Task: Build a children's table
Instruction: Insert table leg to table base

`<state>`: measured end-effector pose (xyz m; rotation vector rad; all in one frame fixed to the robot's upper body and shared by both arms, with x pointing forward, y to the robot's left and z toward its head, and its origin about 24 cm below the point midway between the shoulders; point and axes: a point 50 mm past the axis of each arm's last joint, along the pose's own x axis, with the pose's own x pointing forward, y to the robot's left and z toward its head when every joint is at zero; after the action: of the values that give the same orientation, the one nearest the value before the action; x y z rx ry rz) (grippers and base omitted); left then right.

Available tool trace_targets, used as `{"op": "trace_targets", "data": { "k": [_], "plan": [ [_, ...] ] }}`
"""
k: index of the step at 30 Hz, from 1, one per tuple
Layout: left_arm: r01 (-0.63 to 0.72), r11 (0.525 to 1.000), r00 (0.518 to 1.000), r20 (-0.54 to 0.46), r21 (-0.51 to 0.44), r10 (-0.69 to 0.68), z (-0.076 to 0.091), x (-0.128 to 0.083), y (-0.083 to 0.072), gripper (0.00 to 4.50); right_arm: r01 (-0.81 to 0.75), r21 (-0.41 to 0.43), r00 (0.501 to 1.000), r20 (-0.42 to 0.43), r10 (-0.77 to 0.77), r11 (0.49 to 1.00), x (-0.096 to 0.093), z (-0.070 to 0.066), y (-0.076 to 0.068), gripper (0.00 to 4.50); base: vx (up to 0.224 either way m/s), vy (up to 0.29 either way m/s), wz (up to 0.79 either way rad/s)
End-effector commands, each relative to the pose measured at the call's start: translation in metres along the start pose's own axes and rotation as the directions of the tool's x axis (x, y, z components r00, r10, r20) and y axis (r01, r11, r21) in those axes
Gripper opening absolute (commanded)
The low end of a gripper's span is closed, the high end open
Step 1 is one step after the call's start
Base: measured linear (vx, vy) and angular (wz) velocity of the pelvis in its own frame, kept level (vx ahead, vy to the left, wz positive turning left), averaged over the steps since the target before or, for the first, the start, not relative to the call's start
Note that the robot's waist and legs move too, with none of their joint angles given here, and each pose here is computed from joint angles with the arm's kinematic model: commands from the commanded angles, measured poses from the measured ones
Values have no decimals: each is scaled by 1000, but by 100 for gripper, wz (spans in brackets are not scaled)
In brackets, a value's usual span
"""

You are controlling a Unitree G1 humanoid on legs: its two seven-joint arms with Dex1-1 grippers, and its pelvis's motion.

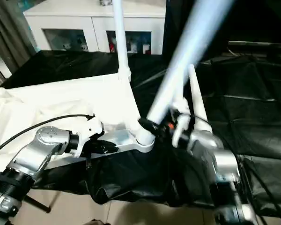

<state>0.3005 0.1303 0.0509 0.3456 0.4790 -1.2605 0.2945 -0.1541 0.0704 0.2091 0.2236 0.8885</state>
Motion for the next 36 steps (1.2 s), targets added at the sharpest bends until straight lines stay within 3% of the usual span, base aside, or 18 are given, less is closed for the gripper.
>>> {"op": "trace_targets", "data": {
  "k": [1, 11, 16, 20, 29, 36],
  "plan": [
    [-93, 995, 996, 20, 28, 92, 11, -11, 13, 0, 5, -19, 996, -90, -7, 1000, -3, -12, 3, 189, 0, 0, 0],
    [-89, 995, 996, 18, 42, 88, 12, -7, 13, 0, -48, -122, 988, -155, 28, 991, 9, -2, 13, 189, 0, 0, 0],
    [-86, 995, 996, 6, 49, 86, 8, -8, 10, 0, -132, -153, 961, -261, 88, 979, 13, -8, 12, 189, 0, 0, 0],
    [-77, 995, 997, -12, 65, 78, 7, -8, 9, 0, -216, -146, 929, -336, 157, 965, 15, -12, 12, 189, 0, 0, 0],
    [-14, 992, 1000, -14, 128, 16, 11, -11, 7, 0, -360, -118, 869, -402, 287, 925, 13, -15, 11, 189, 0, 0, 0],
    [100, 977, 995, -19, 188, -98, 17, -17, 3, 0, -506, -109, 792, -451, 411, 856, 8, -16, 11, 189, 0, 0, 0]
  ]
}}
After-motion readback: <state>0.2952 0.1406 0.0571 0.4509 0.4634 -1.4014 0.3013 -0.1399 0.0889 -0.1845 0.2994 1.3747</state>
